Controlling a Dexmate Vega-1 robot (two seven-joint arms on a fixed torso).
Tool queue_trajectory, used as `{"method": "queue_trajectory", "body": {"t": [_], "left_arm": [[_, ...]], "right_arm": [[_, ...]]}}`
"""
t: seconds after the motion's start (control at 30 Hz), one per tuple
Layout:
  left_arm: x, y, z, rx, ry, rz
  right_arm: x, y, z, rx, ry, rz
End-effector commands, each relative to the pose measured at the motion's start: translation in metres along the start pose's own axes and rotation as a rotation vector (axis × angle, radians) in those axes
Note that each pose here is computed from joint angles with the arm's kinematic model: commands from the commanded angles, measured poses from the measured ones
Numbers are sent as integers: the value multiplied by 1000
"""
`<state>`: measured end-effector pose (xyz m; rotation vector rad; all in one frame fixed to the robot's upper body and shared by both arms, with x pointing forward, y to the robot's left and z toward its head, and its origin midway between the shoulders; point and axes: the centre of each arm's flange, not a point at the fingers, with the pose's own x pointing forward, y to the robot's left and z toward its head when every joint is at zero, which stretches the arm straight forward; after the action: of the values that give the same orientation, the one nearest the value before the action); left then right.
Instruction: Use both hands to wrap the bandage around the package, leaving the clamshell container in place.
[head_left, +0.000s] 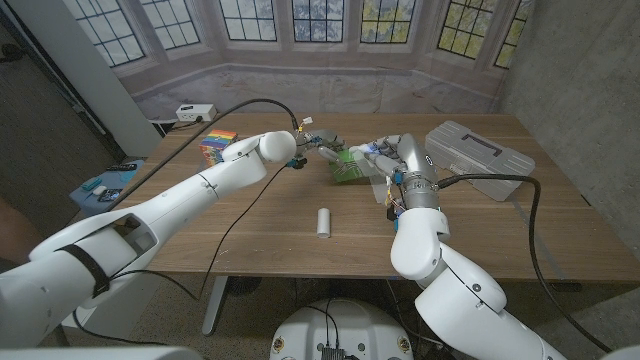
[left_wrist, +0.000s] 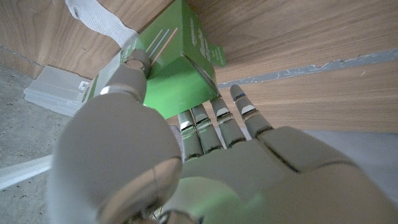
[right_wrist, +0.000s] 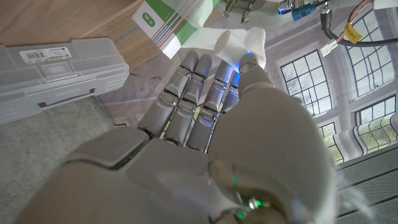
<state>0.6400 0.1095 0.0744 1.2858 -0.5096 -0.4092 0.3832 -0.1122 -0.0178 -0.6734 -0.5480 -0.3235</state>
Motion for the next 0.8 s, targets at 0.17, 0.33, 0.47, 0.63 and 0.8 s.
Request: {"method": "queue_trajectory", "body": {"t": [0.17,0.33,0.47,0.63,0.8], "left_arm": [[-5,9,-6,2,11,18],[-7,12,-7,6,5,25],[-8,17,-7,12,0,28],[-9,21,-7,19,-4,33],[-10,23,-7,23,-8,31]], "right_arm": [[-16,9,-10,1,66,71],[-21,11,-13,-9,86,83],[-24,11,-17,-12,109,82],[-27,11,-20,-15,137,73],[-29,12,-25,-30,157,76]]}}
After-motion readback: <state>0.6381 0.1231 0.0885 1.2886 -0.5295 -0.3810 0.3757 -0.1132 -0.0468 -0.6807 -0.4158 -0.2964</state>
